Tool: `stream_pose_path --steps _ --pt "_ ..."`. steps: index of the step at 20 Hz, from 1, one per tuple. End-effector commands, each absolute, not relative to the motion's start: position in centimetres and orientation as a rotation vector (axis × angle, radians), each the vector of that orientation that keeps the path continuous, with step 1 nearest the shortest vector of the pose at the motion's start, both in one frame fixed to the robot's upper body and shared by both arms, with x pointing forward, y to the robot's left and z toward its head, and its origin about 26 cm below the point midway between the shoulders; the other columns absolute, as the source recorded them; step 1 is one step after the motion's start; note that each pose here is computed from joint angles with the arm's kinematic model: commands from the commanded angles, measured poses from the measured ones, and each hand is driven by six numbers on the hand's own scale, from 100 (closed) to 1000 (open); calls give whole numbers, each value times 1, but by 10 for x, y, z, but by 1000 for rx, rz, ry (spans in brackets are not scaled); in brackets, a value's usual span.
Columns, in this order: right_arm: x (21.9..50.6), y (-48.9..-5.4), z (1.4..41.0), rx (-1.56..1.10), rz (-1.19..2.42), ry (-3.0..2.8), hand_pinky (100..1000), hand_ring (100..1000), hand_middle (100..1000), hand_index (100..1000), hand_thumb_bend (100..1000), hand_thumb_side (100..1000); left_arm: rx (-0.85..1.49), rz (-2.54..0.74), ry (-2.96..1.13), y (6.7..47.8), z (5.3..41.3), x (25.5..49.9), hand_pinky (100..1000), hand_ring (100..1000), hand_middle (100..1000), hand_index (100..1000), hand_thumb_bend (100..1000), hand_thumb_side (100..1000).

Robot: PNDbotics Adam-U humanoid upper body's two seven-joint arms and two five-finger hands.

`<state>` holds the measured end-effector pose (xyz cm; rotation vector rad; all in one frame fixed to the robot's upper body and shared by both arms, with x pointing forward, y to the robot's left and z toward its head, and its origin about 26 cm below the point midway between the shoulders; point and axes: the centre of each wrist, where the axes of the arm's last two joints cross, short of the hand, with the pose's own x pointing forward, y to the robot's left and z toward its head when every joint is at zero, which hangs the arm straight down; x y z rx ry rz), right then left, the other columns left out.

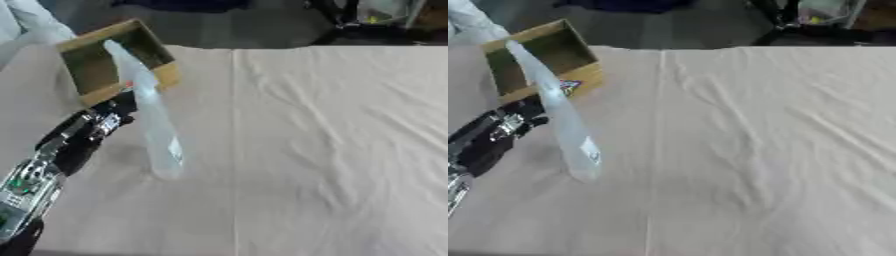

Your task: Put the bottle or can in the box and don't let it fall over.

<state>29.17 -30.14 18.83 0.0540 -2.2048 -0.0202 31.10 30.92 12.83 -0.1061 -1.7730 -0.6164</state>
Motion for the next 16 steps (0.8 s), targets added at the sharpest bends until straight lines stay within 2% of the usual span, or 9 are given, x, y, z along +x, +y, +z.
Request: stream_pose_path --steps 1,16 --pt "289 -302 199 49 12 -2235 1000 1000 960 1000 100 470 -82 -626 -1812 309 136 315 1000 1000 1000 865 100 705" --pt "289 -302 199 50 13 -2241 1000 1000 960 1000 100 470 -65 -643 -1867 299 144 330 1000 1000 1000 853 100 710"
